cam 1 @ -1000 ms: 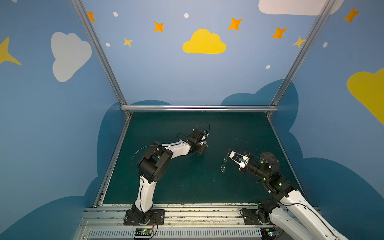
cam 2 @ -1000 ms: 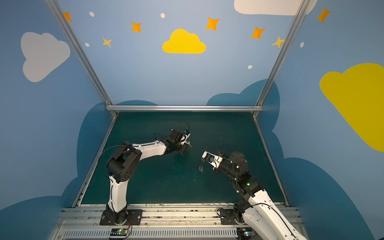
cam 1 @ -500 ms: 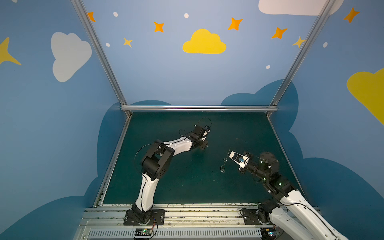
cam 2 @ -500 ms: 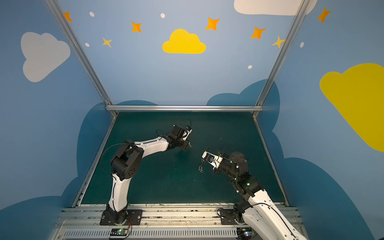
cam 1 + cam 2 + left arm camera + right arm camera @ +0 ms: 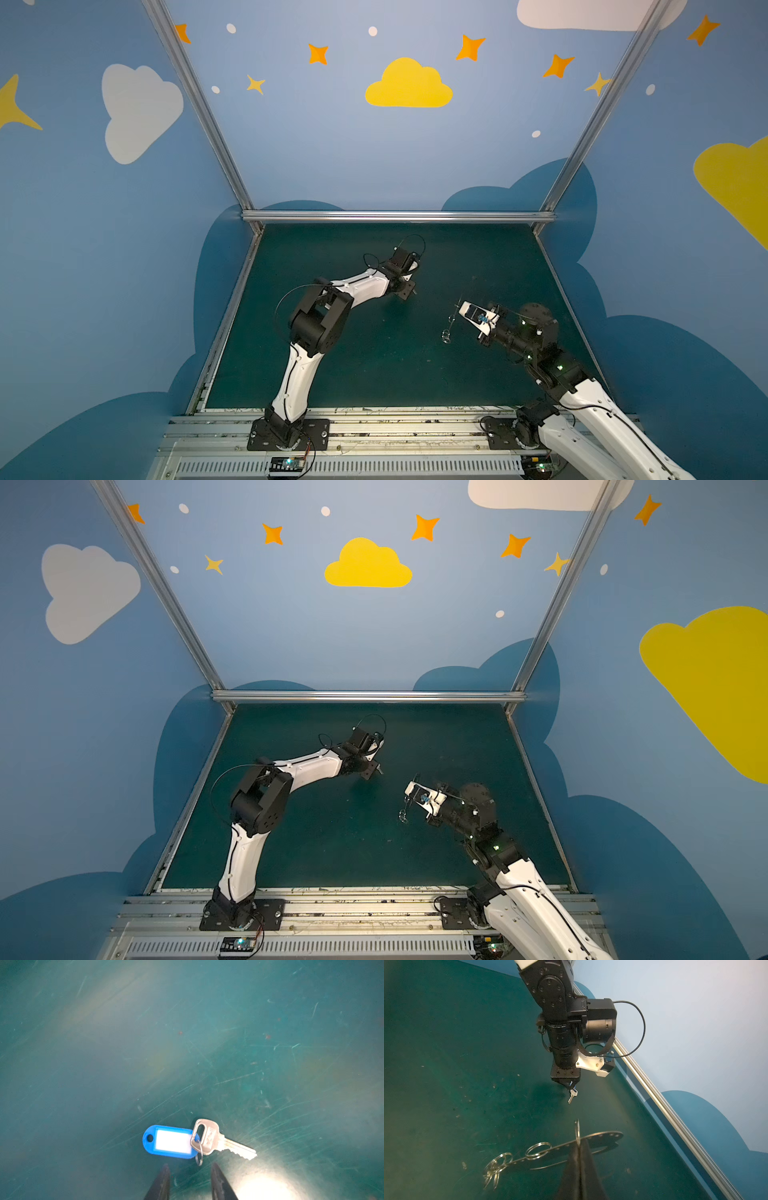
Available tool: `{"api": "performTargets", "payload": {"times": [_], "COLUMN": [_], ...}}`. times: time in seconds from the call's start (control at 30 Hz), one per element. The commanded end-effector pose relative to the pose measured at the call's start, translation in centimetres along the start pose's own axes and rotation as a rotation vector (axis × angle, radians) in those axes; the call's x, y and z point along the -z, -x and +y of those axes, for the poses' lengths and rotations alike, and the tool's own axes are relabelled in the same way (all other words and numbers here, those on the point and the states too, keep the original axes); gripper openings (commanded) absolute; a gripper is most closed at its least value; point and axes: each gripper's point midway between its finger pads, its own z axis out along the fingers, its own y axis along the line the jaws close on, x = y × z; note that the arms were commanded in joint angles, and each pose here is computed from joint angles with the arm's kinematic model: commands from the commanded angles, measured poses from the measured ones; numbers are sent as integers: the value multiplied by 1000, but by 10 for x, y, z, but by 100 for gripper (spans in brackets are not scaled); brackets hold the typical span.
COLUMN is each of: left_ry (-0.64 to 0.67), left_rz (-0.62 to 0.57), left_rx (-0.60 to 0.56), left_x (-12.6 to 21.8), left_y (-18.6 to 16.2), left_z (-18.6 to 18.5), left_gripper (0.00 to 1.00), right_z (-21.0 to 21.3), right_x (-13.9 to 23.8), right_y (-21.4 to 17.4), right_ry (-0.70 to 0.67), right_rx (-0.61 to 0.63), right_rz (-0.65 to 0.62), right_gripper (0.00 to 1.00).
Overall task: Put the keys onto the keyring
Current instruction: 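Close the left gripper on the key's small ring and lift the key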
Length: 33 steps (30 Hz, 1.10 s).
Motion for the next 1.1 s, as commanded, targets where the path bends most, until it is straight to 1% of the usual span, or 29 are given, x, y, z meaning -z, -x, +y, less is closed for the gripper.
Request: {"api": "performTargets", "payload": {"times": [0.0,0.5,0.77,1.07], "left_ry": [14,16,36,35], "left_rz": [32,68,78,86], "left_rx": [-15,-22,-19,-23], "left_x": [-4,-14,-17,-20], "left_y": [-3,-3,-4,-5], "left_z": [0,-4,-1,-1], "left_gripper": [34,31,25,21], "right_z": [-1,0,0,0], "right_x": [0,-1,-3,-4], "right_y": [1,-1,-3,-3], "right_ry": [-3,-1,-1,3], "right_rx": [2,-3,-6,-7], "right_rz": [-14,-8,-5,-7], "right_gripper": [0,0,0,0]}}
